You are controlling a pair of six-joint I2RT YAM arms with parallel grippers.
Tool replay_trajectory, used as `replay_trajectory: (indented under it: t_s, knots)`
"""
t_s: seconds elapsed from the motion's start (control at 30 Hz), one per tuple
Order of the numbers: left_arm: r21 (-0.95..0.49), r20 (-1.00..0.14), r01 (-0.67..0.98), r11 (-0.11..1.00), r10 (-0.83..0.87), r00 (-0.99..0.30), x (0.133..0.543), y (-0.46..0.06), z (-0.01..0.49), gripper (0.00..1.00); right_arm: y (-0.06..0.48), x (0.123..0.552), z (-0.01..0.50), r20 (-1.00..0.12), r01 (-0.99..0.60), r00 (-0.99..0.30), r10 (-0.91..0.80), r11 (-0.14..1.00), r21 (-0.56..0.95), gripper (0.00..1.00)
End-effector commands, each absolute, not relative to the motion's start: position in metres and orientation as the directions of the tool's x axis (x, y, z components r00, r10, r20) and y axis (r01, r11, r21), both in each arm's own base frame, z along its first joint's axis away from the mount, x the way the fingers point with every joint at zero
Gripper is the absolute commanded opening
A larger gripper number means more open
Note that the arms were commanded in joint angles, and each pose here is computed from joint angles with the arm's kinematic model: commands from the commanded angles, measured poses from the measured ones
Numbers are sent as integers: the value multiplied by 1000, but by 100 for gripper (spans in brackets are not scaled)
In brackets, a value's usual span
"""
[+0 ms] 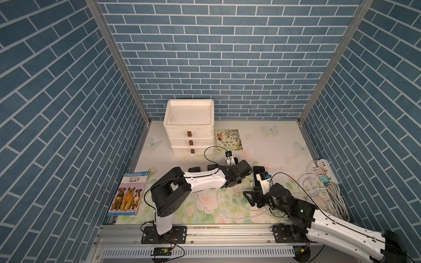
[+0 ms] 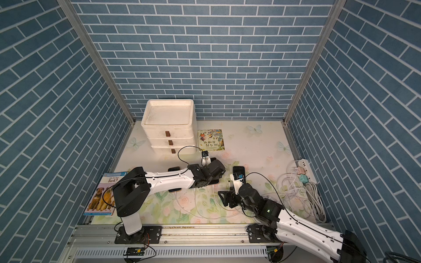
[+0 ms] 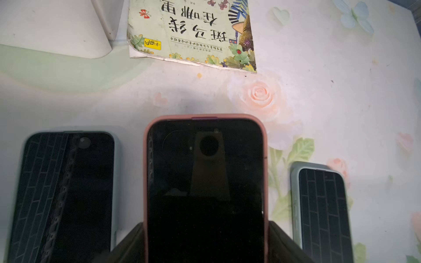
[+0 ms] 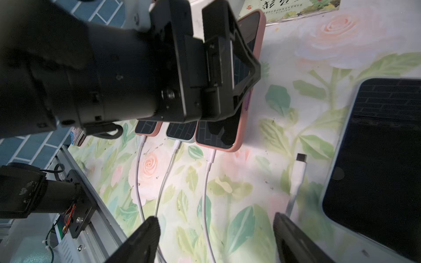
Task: Unplug the charging cable from the phone
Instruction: Pick up the phone at the center of the board, then remove the charging cable from the phone.
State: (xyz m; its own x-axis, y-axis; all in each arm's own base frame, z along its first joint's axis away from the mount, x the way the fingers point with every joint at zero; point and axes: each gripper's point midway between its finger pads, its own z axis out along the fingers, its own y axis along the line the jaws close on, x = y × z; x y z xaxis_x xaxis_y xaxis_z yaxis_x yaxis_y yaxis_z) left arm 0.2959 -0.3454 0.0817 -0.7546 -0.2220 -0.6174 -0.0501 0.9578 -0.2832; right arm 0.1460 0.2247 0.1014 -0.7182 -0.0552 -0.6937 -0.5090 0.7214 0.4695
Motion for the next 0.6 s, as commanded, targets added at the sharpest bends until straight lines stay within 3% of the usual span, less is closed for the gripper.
replay_trajectory:
  t_s: [0.0, 0.17, 0.4, 0.5, 0.57]
  knots:
    - [-361, -631, -61, 930, -292, -718, 304, -357, 98, 0, 230, 143, 87, -688, -522, -720, -89, 723, 453, 82]
    - [-370, -640, -62, 927, -303, -707, 303, -356, 102, 0, 233, 143, 72, -701, -505, -704, -110, 772, 386, 83]
    - [-368, -644, -66, 928, -305, -702, 304, -355, 103, 0, 249, 131, 76, -695, -554, -709, -120, 705, 443, 83]
    - [-373, -643, -63, 926, -307, -702, 304, -357, 106, 0, 244, 131, 65, -672, -522, -733, -106, 722, 455, 81]
    - [-373, -643, -62, 926, -306, -702, 304, -358, 106, 0, 244, 131, 63, -665, -508, -741, -94, 727, 463, 73]
